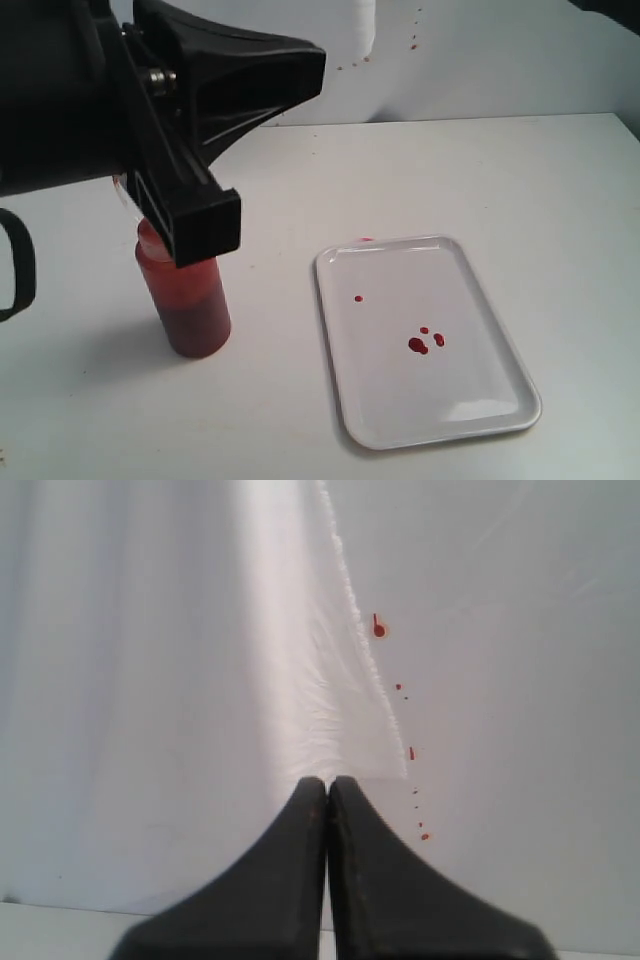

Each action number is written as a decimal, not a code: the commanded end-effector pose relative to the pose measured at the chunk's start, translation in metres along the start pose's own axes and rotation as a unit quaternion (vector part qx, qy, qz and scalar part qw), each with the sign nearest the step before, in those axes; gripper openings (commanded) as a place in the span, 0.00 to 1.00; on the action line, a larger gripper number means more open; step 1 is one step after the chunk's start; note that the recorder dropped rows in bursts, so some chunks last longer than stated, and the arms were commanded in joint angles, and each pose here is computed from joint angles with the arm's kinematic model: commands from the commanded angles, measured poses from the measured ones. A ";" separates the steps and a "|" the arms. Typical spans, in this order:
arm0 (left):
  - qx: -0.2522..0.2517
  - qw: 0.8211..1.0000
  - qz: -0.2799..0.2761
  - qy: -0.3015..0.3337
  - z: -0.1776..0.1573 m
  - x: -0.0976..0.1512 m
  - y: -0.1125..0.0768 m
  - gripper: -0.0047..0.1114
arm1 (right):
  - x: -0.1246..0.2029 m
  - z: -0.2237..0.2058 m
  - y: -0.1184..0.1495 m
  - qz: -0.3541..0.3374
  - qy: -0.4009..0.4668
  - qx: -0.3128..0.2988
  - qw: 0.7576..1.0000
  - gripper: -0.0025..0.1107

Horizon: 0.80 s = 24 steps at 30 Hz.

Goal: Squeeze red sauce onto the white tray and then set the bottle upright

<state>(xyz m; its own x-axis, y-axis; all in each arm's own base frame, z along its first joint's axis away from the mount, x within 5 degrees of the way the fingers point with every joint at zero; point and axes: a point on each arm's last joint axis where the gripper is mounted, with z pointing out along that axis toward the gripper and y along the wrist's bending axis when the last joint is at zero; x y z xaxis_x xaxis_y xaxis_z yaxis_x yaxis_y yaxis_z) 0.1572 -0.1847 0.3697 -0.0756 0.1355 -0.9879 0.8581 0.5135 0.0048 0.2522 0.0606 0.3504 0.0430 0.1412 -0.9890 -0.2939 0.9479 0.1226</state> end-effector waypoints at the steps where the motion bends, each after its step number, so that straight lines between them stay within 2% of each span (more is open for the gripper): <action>1: 0.001 1.000 -0.002 0.009 -0.009 0.012 -0.004 0.04 | 0.000 -0.002 -0.002 -0.003 -0.001 0.005 1.000 0.02; 3: -0.004 1.000 -0.022 0.009 -0.019 0.020 -0.005 0.04 | 0.000 -0.002 -0.002 -0.003 -0.001 0.005 1.000 0.02; 5: -0.017 0.997 -0.078 -0.012 -0.035 0.025 -0.002 0.04 | 0.000 -0.002 -0.002 -0.003 -0.001 0.005 1.000 0.02; 9: -0.062 0.978 -0.185 -0.079 -0.081 0.041 0.003 0.04 | 0.000 -0.002 -0.002 -0.003 -0.001 0.005 1.000 0.02; 11: -0.080 0.972 -0.184 -0.119 -0.107 0.050 0.000 0.04 | 0.000 -0.002 -0.002 -0.003 -0.001 0.005 1.000 0.02; 15: -0.115 0.962 -0.130 -0.212 -0.156 0.064 -0.023 0.04 | 0.000 -0.002 -0.002 -0.003 -0.001 0.005 1.000 0.02; 19: -0.151 0.934 -0.107 -0.306 -0.191 0.067 -0.047 0.04 | 0.000 -0.002 -0.002 -0.003 -0.001 0.005 1.000 0.02; 21: -0.152 0.922 -0.103 -0.341 -0.202 0.068 -0.058 0.04 | 0.000 -0.002 -0.002 -0.003 -0.001 0.005 1.000 0.02; 24: -0.135 0.923 -0.104 -0.346 -0.203 0.063 -0.062 0.04 | 0.000 -0.002 -0.002 -0.004 0.004 0.007 1.000 0.02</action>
<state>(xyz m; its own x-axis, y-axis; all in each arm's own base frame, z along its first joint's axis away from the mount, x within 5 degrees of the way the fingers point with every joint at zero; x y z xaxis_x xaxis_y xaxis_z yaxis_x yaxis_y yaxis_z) 0.0008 -0.0357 0.3356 0.2093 -0.4819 -0.8508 0.6771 0.6992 -0.2294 0.2519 0.0605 0.3506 0.0424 0.1409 -0.9891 -0.2934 0.9481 0.1225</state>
